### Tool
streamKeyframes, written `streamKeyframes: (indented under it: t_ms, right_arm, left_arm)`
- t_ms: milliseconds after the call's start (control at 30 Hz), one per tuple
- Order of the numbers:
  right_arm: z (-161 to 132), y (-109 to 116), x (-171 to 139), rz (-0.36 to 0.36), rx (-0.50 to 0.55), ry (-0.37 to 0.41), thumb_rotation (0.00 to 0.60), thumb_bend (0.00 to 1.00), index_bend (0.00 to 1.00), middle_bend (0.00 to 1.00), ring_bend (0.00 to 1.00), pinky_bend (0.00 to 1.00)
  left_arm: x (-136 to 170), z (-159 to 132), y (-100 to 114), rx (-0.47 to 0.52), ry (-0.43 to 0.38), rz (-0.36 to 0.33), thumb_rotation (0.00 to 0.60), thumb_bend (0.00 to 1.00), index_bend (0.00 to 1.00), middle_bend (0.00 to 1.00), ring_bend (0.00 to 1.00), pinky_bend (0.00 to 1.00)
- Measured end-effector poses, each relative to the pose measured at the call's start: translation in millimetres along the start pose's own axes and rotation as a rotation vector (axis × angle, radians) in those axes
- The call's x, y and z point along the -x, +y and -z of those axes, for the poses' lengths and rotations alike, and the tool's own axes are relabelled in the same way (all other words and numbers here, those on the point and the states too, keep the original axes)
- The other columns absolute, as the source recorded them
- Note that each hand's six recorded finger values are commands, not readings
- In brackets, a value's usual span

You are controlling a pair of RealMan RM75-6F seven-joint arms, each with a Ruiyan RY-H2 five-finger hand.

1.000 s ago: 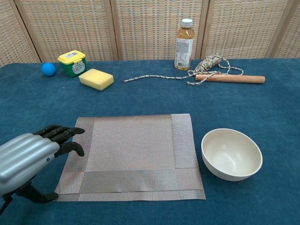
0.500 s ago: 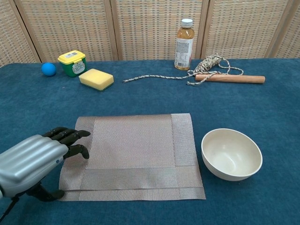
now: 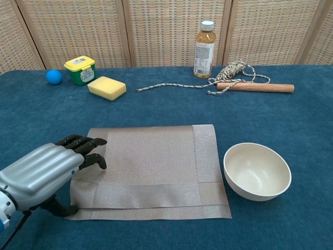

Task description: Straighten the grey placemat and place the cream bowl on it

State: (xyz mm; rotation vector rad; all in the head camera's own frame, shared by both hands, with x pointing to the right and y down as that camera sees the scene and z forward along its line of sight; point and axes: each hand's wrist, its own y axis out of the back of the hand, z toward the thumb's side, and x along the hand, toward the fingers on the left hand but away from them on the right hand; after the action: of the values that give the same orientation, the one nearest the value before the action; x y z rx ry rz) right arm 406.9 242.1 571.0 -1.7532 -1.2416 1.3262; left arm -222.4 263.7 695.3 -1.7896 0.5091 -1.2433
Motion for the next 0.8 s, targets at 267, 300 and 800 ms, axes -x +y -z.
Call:
streamKeyframes:
  t_ms: [267, 300, 800]
  right_arm:
    - [0, 0, 0, 0.0, 0.002, -0.004, 0.6, 0.21, 0.03, 0.0, 0.0, 0.0]
    - [0, 0, 0, -0.001, 0.002, -0.005, 0.6, 0.21, 0.03, 0.0, 0.0, 0.0]
    - [1, -2, 0, -0.009, 0.004, -0.008, 0.6, 0.22, 0.04, 0.0, 0.0, 0.0]
  left_arm:
    - [0, -7, 10, 0.05, -0.029, -0.054, 0.6, 0.36, 0.36, 0.0, 0.0, 0.0]
    - [1, -7, 11, 0.058, -0.033, -0.061, 0.6, 0.36, 0.37, 0.0, 0.0, 0.0]
    - [-10, -6, 14, 0.077, -0.027, -0.117, 0.6, 0.38, 0.68, 0.0, 0.0, 0.0]
